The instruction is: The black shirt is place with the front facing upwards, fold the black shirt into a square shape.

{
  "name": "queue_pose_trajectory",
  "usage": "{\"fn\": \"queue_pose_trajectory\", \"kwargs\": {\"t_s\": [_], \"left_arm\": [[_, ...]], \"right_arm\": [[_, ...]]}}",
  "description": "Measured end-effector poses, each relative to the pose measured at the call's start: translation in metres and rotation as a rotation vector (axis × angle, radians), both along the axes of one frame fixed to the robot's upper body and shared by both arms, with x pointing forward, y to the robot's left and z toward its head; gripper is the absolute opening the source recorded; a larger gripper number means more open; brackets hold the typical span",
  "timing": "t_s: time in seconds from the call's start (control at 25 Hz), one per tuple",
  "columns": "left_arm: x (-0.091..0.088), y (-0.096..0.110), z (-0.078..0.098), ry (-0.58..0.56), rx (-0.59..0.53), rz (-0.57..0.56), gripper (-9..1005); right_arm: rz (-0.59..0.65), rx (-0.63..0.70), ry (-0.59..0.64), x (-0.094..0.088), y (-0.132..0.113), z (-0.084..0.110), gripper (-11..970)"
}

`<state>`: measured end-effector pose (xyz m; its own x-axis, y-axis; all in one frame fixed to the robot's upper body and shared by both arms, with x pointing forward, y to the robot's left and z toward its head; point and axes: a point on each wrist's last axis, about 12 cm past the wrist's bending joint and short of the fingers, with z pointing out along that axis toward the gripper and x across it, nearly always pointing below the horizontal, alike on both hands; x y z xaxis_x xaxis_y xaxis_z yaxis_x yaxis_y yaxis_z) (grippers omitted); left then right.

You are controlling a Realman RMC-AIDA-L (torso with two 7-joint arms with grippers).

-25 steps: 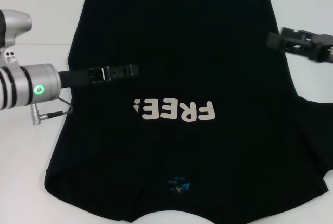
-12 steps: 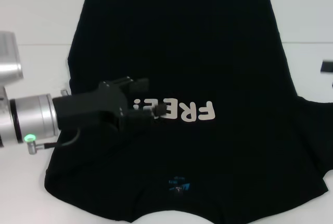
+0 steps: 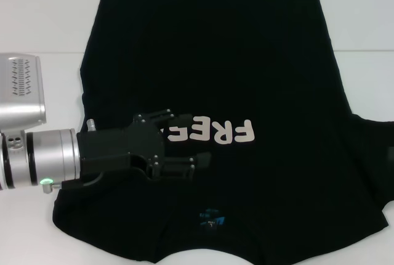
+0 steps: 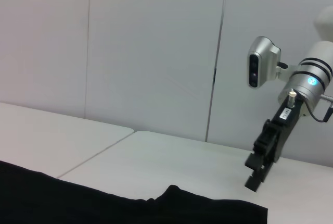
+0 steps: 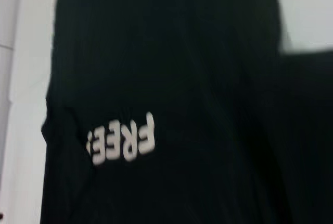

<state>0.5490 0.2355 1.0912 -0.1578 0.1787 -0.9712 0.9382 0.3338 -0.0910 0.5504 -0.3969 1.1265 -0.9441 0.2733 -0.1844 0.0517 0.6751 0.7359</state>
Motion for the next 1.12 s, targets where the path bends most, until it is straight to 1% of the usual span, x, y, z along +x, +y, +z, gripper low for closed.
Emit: {"fn": "queue_pose_trajectory", "kwargs": {"t_s": [0.2,0.4,0.56,0.84,1.0,1.12], "left_arm": [[0.002,-0.002,0.002,0.004,0.003,-0.01,881],[0.004,-0.006,0.002,0.0,0.006,-0.014,883],[0.005,-0.006,0.004,-0.004,0.008,-0.016,882],[0.006,-0.006,0.003,-0.005,0.012,-0.008,881],[0.007,-0.004,0.004,-0.004,0.013,-0.001,880],[0.008,-0.003,0.005,-0.003,0.012,0.004,880]], "right_arm": [[-0.008,0.011,0.052,-0.009,-0.004,-0.003,882],[-0.014,-0.036,0.103,-0.014,-0.006,-0.014,879],[-0.018,-0.046,0.104,-0.012,-0.002,-0.019,873],[-0.057,-0.072,0.089,-0.001,0.006,-0.031,861],[-0.055,-0.091,0.076,0.002,0.009,-0.034,855],[-0.056,-0.109,0.069,0.004,0.013,-0.038,748]]}}
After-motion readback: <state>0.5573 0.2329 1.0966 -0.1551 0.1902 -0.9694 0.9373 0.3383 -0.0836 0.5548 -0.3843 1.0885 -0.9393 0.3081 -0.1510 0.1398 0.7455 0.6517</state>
